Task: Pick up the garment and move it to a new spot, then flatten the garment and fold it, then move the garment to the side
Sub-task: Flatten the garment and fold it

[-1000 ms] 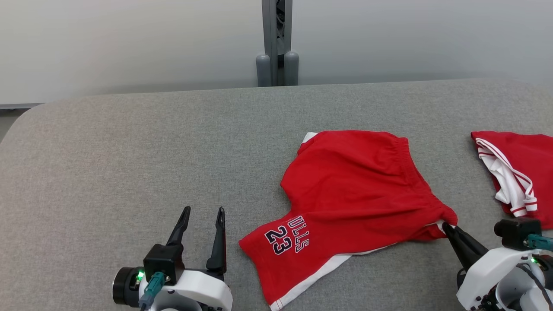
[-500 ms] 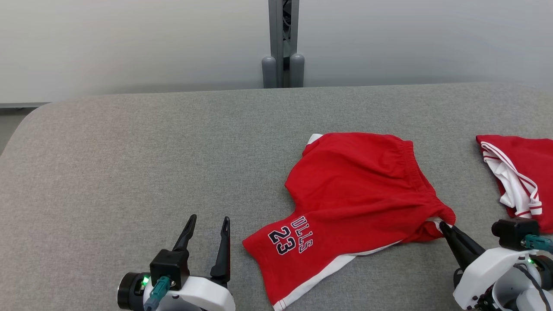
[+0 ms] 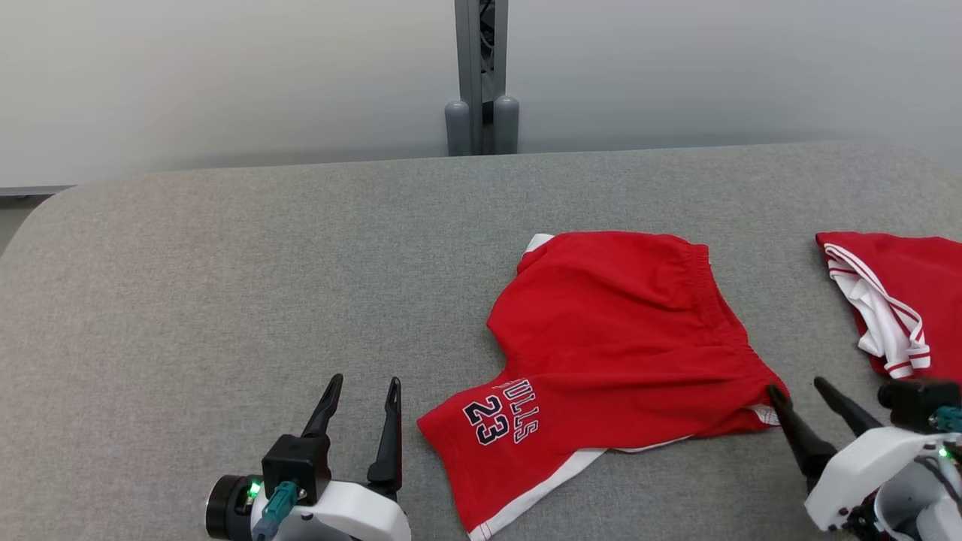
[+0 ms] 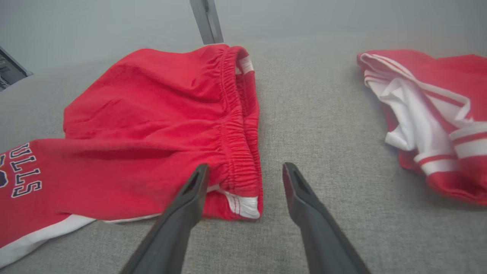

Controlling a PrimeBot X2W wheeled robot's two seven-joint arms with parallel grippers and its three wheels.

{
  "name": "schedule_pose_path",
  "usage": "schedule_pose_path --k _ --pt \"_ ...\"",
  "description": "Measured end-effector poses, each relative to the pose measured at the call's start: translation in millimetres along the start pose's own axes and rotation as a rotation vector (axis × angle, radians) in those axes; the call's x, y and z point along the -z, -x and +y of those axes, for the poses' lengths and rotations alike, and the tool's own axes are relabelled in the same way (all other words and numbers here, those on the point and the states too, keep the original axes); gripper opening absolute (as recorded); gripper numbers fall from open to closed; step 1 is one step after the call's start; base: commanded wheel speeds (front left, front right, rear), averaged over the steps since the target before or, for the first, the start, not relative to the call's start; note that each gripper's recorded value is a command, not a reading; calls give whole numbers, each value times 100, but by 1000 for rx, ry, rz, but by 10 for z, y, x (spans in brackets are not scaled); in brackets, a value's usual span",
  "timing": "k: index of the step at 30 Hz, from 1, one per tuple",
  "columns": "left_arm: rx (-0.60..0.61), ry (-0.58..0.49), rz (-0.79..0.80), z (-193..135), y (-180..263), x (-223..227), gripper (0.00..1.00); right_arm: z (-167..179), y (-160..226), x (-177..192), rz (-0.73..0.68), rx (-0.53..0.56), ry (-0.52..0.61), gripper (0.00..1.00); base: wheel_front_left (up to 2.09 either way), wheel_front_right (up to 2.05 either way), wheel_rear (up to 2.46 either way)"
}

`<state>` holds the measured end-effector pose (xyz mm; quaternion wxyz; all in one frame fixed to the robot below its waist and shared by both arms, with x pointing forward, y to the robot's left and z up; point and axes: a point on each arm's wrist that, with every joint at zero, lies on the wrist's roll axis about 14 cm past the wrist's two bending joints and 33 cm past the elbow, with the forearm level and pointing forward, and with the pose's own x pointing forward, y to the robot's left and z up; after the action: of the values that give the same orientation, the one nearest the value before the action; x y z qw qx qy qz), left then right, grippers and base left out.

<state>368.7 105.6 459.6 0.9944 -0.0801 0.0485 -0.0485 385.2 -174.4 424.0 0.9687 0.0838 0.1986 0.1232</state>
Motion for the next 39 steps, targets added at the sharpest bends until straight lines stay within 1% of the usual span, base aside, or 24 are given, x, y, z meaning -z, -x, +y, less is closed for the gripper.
schedule_pose_path --k 2,5,8,10,14,20,30,31,32,33,34,39 --pt "1 1 -1 -4 -5 -1 100 -30 -9 -183 -76 13 -12 100 0 0 0" --pt "2 0 0 -7 -11 0 100 -37 -4 -548 -230 24 -14 100 0 0 0" --pt "12 0 4 -31 -14 14 100 -18 29 -664 -302 33 -24 100 0 0 0" --pt "40 6 36 -92 4 113 100 -7 39 -639 -305 40 -31 100 0 0 0" --pt "110 -2 102 -242 38 318 100 -25 72 -475 -272 61 -39 100 0 0 0" --pt "201 -5 178 -426 0 504 100 -97 107 -448 -273 94 -50 100 0 0 0" --pt "273 -70 332 -537 -101 799 100 -140 140 -376 -259 115 -59 100 0 0 0" --pt "279 -76 348 -543 -104 829 87 -138 139 -370 -258 115 -60 100 0 0 0" --pt "282 -82 358 -545 -111 846 44 -141 139 -365 -256 117 -60 100 0 0 0" --pt "283 -87 364 -544 -127 853 24 -145 139 -362 -255 118 -61 100 0 0 0" --pt "283 -93 364 -537 -150 847 0 -149 138 -359 -255 119 -61 100 0 0 0" --pt "273 -118 351 -490 -254 794 0 -142 112 -377 -259 118 -63 100 0 0 0"
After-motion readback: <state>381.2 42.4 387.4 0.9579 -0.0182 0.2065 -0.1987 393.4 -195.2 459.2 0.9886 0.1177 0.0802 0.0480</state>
